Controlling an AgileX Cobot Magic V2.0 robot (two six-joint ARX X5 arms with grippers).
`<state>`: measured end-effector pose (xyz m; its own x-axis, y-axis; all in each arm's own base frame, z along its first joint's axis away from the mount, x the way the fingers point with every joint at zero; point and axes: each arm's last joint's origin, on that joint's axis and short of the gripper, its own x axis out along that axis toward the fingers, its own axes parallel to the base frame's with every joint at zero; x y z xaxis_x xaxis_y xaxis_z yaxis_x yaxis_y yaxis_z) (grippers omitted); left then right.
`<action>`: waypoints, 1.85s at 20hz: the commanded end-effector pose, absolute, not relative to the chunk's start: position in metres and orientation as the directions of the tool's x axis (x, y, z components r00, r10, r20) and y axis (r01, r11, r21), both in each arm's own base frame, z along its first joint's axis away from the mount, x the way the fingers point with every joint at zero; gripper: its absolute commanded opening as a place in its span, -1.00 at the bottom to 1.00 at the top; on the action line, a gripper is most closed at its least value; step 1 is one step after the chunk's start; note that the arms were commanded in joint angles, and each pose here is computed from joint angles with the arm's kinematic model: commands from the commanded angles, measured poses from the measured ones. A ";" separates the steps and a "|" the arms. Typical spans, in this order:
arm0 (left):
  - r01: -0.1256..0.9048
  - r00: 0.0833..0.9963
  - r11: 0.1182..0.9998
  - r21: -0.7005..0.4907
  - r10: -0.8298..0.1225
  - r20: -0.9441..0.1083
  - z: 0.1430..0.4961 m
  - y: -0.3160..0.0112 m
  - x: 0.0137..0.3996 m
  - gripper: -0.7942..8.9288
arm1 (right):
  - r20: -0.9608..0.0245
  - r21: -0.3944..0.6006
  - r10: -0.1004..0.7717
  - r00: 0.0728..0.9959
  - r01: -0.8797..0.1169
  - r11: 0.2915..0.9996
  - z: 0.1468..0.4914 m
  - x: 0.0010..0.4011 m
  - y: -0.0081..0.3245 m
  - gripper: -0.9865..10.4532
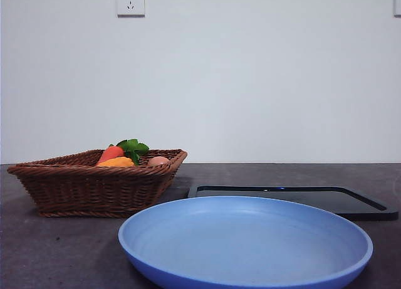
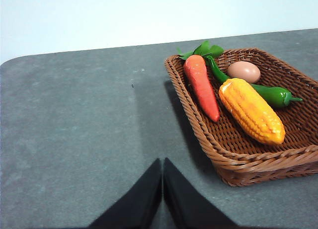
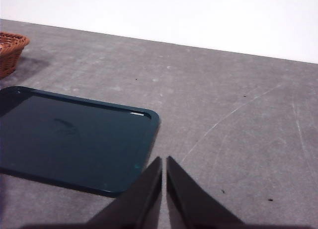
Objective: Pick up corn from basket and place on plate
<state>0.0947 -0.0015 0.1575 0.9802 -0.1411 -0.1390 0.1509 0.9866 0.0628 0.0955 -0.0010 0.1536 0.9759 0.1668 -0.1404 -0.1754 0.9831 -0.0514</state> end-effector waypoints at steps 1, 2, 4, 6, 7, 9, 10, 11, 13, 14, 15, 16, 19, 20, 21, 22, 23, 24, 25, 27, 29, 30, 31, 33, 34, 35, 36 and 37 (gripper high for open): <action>0.141 0.978 0.990 0.009 -0.138 -0.154 0.149 -0.001 0.096 -0.82 | -0.146 -0.039 0.164 0.976 -0.172 0.984 0.151 0.096 -0.001 -0.82; 0.136 0.978 0.990 -0.027 -0.138 -0.154 0.149 -0.001 0.096 -0.82 | -0.146 -0.039 0.165 0.975 -0.172 0.984 0.151 0.096 -0.001 -0.82; 0.122 0.978 0.987 -0.109 -0.138 -0.155 0.149 -0.001 0.096 -0.82 | -0.146 -0.038 0.170 0.975 -0.177 0.984 0.151 0.096 -0.001 -0.82; 0.106 0.978 0.974 -0.198 -0.138 -0.154 0.149 -0.001 0.096 -0.82 | -0.144 -0.014 0.176 0.974 -0.179 0.984 0.152 0.096 -0.001 -0.82; 0.100 0.978 0.967 -0.234 -0.138 -0.154 0.149 -0.001 0.096 -0.82 | -0.144 0.006 0.176 0.974 -0.177 0.984 0.152 0.096 -0.001 -0.82; 0.087 0.978 0.951 -0.298 -0.138 -0.154 0.149 -0.001 0.096 -0.82 | -0.144 0.104 0.175 0.974 -0.161 0.981 0.152 0.096 -0.001 -0.82; 0.084 0.978 0.945 -0.315 -0.138 -0.153 0.149 -0.001 0.096 -0.82 | -0.142 0.133 0.175 0.974 -0.157 0.979 0.152 0.096 -0.001 -0.82; 0.081 0.978 0.940 -0.332 -0.138 -0.153 0.149 -0.001 0.096 -0.82 | -0.141 0.164 0.175 0.974 -0.151 0.975 0.153 0.095 -0.001 -0.82; 0.075 0.979 0.930 -0.360 -0.138 -0.152 0.150 -0.001 0.096 -0.82 | -0.141 0.219 0.175 0.974 -0.142 0.965 0.153 0.095 -0.001 -0.82; 0.072 0.979 0.924 -0.376 -0.138 -0.151 0.150 -0.001 0.096 -0.82 | -0.144 0.245 0.176 0.974 -0.137 0.960 0.153 0.095 -0.001 -0.82; 0.070 0.979 0.918 -0.391 -0.138 -0.148 0.150 -0.001 0.096 -0.82 | -0.147 0.268 0.177 0.973 -0.133 0.954 0.152 0.095 -0.001 -0.82; 0.069 0.980 0.912 -0.405 -0.139 -0.145 0.151 -0.001 0.096 -0.82 | -0.147 0.288 0.186 0.972 -0.137 0.948 0.152 0.095 -0.001 -0.82; 0.093 0.977 0.884 -0.457 -0.169 -0.127 0.152 -0.002 0.096 -0.82 | -0.141 0.318 0.225 0.964 -0.171 0.932 0.153 0.095 0.001 -0.82; 0.101 0.975 0.873 -0.477 -0.182 -0.125 0.153 -0.002 0.096 -0.82 | -0.141 0.337 0.236 0.961 -0.178 0.925 0.153 0.095 0.001 -0.82; 0.110 0.973 0.861 -0.497 -0.196 -0.124 0.154 -0.003 0.096 -0.82 | -0.141 0.362 0.245 0.959 -0.180 0.915 0.153 0.095 0.001 -0.82; 0.121 0.970 0.850 -0.514 -0.212 -0.122 0.155 -0.003 0.095 -0.82 | -0.139 0.383 0.251 0.958 -0.182 0.906 0.153 0.095 0.001 -0.82; 0.132 0.966 0.838 -0.530 -0.229 -0.122 0.157 -0.004 0.095 -0.82 | -0.140 0.407 0.251 0.958 -0.175 0.896 0.154 0.095 0.001 -0.82; 0.141 0.961 0.826 -0.545 -0.246 -0.124 0.159 -0.004 0.094 -0.82 | -0.142 0.425 0.250 0.958 -0.169 0.889 0.156 0.094 0.001 -0.82; 0.148 0.958 0.821 -0.551 -0.256 -0.126 0.162 -0.005 0.093 -0.82 | -0.142 0.432 0.250 0.958 -0.168 0.886 0.158 0.094 0.001 -0.82; 0.162 0.952 0.815 -0.556 -0.277 -0.130 0.168 -0.005 0.091 -0.82 | -0.138 0.438 0.252 0.958 -0.169 0.883 0.164 0.092 0.002 -0.82; 0.160 0.950 0.815 -0.558 -0.281 -0.138 0.176 -0.006 0.088 -0.82 | -0.135 0.436 0.252 0.958 -0.171 0.883 0.173 0.089 0.002 -0.82; 0.160 0.948 0.814 -0.558 -0.284 -0.142 0.180 -0.006 0.087 -0.82 | -0.134 0.436 0.252 0.958 -0.171 0.884 0.178 0.088 0.002 -0.82; 0.165 0.946 0.812 -0.559 -0.290 -0.142 0.184 -0.006 0.085 -0.82 | -0.134 0.435 0.252 0.958 -0.171 0.884 0.182 0.087 0.002 -0.82; 0.179 0.938 0.806 -0.564 -0.313 -0.150 0.193 -0.007 0.083 -0.82 | -0.137 0.425 0.257 0.957 -0.177 0.888 0.195 0.084 0.002 -0.82; 0.186 0.933 0.805 -0.563 -0.325 -0.157 0.196 -0.007 0.082 -0.82 | -0.140 0.419 0.261 0.955 -0.182 0.890 0.199 0.083 0.003 -0.82; 0.197 0.925 0.803 -0.562 -0.343 -0.165 0.200 -0.008 0.081 -0.82 | -0.144 0.418 0.266 0.953 -0.185 0.890 0.205 0.082 0.003 -0.82; 0.200 0.918 0.802 -0.563 -0.355 -0.179 0.204 -0.008 0.081 -0.82 | -0.148 0.421 0.274 0.950 -0.191 0.887 0.212 0.082 0.003 -0.82; 0.203 0.911 0.802 -0.562 -0.365 -0.192 0.207 -0.008 0.080 -0.82 | -0.153 0.421 0.279 0.948 -0.193 0.886 0.217 0.081 0.003 -0.82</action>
<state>0.0810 -0.0082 0.2015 0.9137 -0.3564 -0.1952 0.1882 0.7969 -0.5740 0.0818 0.0032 0.2104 0.9482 0.2753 -0.1584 -0.1847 0.8836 0.4303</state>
